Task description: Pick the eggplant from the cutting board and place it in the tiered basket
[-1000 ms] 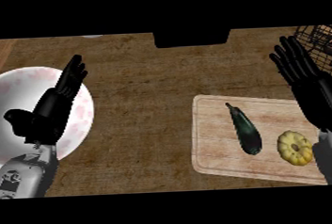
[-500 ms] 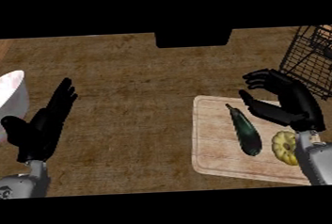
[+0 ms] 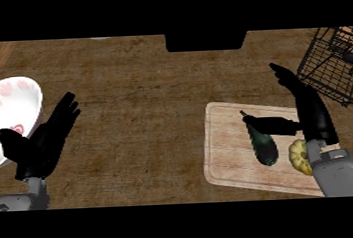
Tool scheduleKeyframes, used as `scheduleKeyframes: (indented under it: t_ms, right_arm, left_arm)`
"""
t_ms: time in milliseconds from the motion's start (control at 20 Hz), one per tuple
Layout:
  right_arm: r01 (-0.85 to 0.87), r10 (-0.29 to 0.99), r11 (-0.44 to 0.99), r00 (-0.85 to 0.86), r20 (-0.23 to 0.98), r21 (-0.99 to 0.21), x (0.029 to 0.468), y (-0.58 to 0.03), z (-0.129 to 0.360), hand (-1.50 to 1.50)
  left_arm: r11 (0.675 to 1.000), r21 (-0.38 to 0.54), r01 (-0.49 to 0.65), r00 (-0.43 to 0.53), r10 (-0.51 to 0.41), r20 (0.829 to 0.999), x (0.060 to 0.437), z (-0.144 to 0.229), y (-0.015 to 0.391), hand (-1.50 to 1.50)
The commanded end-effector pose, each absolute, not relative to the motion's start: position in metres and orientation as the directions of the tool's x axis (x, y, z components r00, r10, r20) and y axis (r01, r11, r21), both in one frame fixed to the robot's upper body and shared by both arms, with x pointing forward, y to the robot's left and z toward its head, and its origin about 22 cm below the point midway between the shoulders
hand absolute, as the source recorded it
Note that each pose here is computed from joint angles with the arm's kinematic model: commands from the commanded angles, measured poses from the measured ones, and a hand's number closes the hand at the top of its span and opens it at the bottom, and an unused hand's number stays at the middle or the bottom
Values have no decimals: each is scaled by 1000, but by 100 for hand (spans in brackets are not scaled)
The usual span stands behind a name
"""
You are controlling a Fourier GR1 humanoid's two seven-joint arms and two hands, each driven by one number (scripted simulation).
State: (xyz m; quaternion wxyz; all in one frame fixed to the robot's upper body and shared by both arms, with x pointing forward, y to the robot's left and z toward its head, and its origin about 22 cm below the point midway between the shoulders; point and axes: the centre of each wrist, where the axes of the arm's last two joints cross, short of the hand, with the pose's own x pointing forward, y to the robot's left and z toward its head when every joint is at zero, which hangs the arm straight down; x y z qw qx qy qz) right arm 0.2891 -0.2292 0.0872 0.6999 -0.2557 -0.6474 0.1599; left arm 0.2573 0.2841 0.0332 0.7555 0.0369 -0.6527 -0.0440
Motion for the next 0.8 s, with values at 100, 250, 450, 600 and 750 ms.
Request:
scheduleKeyframes:
  t_ms: [100, 250, 450, 600, 750]
  right_arm:
    - [-93, 857, 497, 206, 472, -863, 292, -227, 127, -150]
    - [-323, 921, 382, 205, 330, -866, 298, -229, 154, -150]
    - [-545, 954, 301, 186, 237, -783, 298, -195, 165, -150]
    - [-576, 949, 316, 202, 242, -754, 300, -177, 191, -150]
    - [-565, 944, 324, 247, 219, -759, 299, -155, 167, -150]
  left_arm:
    - [993, 117, 18, 154, -118, 981, 254, 39, 288, 0]
    - [992, 121, 25, 161, -123, 979, 256, 34, 292, 0]
    - [993, 108, 43, 151, -113, 982, 255, 33, 280, 0]
    - [995, 96, 12, 163, -96, 982, 255, 32, 289, 0]
    - [992, 124, 33, 154, -127, 980, 267, 32, 303, 0]
